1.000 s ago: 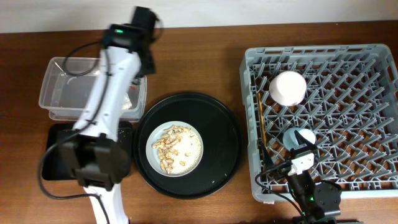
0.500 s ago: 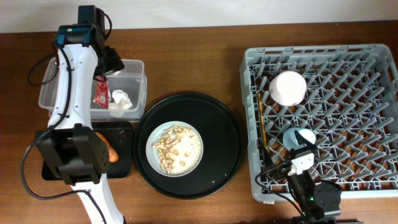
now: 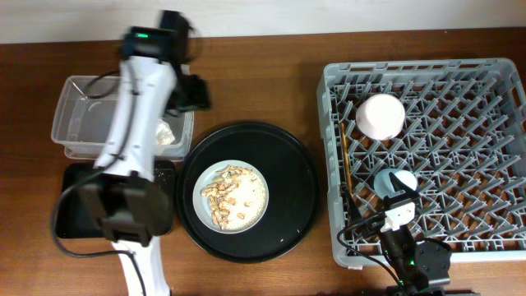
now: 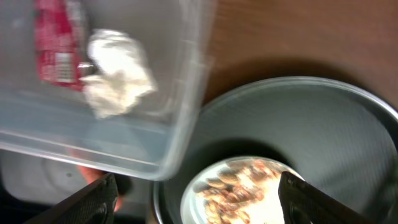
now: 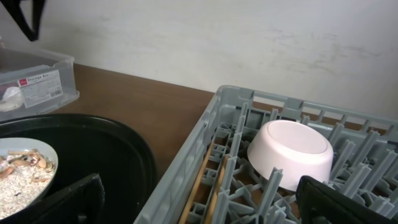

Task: Sort waste into correct bins and load items into the dishwasher rack
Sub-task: 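Move the left gripper to the rim of the white plate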

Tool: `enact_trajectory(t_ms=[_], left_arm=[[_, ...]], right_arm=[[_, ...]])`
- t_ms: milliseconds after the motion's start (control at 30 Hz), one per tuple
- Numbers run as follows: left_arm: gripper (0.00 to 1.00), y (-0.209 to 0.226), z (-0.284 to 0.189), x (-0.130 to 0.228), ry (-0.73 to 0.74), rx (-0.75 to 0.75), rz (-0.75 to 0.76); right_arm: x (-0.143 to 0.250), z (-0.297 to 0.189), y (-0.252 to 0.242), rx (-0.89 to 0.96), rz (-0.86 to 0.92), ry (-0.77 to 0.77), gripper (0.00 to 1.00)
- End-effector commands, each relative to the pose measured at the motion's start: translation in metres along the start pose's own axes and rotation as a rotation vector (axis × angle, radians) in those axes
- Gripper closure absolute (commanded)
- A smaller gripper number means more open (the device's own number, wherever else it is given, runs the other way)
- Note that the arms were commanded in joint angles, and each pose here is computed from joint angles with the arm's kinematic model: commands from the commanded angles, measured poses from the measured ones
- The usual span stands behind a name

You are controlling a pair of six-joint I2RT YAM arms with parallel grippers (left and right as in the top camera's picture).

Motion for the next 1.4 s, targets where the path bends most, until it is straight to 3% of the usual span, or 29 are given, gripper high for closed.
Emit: enact_trajectory(t_ms=[0, 233, 533, 933, 1067, 1133, 1200, 1367], left_arm=[[0.14, -0.047, -0.019, 0.029, -0.064, -0.068, 0.190], [0.13, -0.091, -0.011, 0.078, -0.005, -0.072, 0.329], [0.19, -0.079, 0.064, 0.166, 0.247, -0.236, 0.359], [0.20, -0.117, 0.079, 0.224, 0.257, -0.199, 0.540], [0.30, -0.130, 0.090, 0.257, 0.342, -0.103, 0.690], [0.43, -0.124, 0.098, 0.271, 0.368, -0.126, 0.730], [0.54, -0.117, 0.105, 0.281, 0.387, -0.147, 0.751], [0.67, -0.111, 0.118, 0.288, 0.394, -0.154, 0.755]], right_arm=[[0.002, 0.000, 0.001, -0.006, 0.009, -0.001, 0.02], [0.002, 0.000, 0.001, -0.006, 0.009, -0.001, 0.02], [0.002, 0.000, 0.001, -0.006, 0.009, -0.001, 0.02], [0.002, 0.000, 0.001, -0.006, 0.009, -0.001, 0.02], [0.002, 0.000, 0.001, -0.006, 0.009, -0.001, 0.02], [0.002, 0.000, 0.001, -0.006, 0.009, -0.001, 0.02], [0.002, 0.000, 0.001, -0.006, 0.009, -0.001, 0.02], [0.002, 0.000, 0.001, -0.006, 0.009, -0.001, 0.02]])
Point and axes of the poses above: each gripper's point midway between its finger pads, its own z axis out along the fingers, its own y axis along the line the jaws close on, x = y × z, the point moved 1 cm from there along -z, back along the fingers, and after that the axes turned 6 degrees about -z, right-handed, at the moved point
